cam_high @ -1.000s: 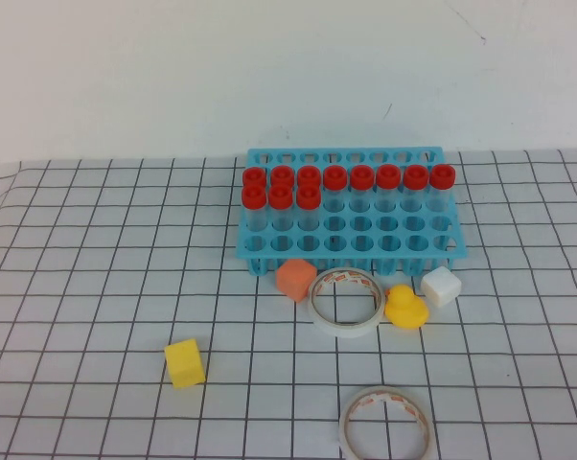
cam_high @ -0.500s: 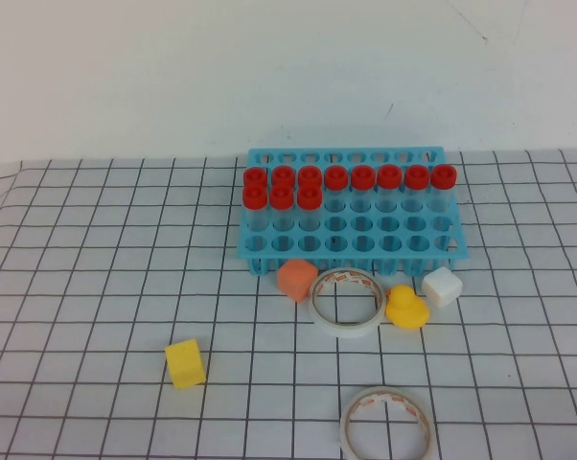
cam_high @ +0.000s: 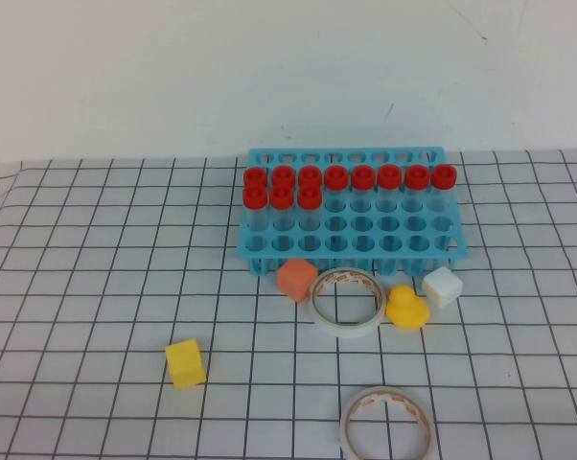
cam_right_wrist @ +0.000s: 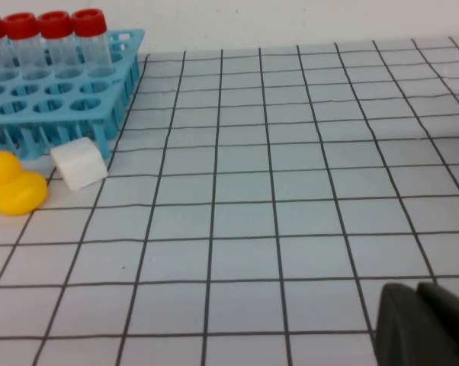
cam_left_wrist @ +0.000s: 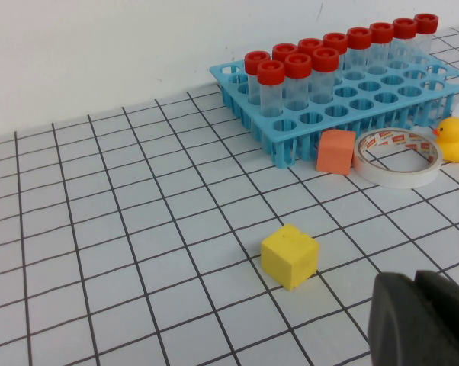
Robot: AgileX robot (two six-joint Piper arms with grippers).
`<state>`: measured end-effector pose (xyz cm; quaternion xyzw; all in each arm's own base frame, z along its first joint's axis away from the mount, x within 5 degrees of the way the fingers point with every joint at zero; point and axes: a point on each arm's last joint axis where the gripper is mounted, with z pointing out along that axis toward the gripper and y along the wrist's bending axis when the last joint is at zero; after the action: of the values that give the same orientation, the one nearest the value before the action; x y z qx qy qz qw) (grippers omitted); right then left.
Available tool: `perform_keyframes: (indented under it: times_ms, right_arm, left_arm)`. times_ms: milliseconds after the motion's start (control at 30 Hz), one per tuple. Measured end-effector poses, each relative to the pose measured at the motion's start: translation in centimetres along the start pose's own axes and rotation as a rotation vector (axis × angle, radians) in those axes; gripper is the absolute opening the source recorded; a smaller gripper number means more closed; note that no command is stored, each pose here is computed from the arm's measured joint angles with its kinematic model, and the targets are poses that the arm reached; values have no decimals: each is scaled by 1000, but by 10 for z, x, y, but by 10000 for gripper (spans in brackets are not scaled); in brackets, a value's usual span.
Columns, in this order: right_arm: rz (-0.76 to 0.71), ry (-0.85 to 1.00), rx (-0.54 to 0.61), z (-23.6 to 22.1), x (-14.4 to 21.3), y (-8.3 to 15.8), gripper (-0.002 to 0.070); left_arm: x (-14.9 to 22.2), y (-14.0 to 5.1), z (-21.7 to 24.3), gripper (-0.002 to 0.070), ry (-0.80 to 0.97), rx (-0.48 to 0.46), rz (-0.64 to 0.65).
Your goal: Place the test tubes
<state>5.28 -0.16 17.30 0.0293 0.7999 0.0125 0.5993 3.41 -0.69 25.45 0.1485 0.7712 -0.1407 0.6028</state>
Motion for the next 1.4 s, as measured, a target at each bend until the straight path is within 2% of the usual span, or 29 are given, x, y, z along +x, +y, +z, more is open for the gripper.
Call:
perform_keyframes:
  times_ms: [967, 1133, 1267, 1400]
  right_arm:
    - [-5, 22, 4, 0, 2, 0, -1]
    - [-5, 22, 4, 0, 2, 0, -1]
    - [-5, 24, 4, 0, 2, 0, -1]
    - [-5, 24, 4, 0, 1, 0, -1]
  left_arm:
    - [0, 0, 0, -1, 0, 0, 0]
    - [13, 0, 8, -1, 27, -2, 7]
    - [26, 2, 14, -1, 9, -70, -8]
    - [35, 9, 19, -1, -38, -242, -42]
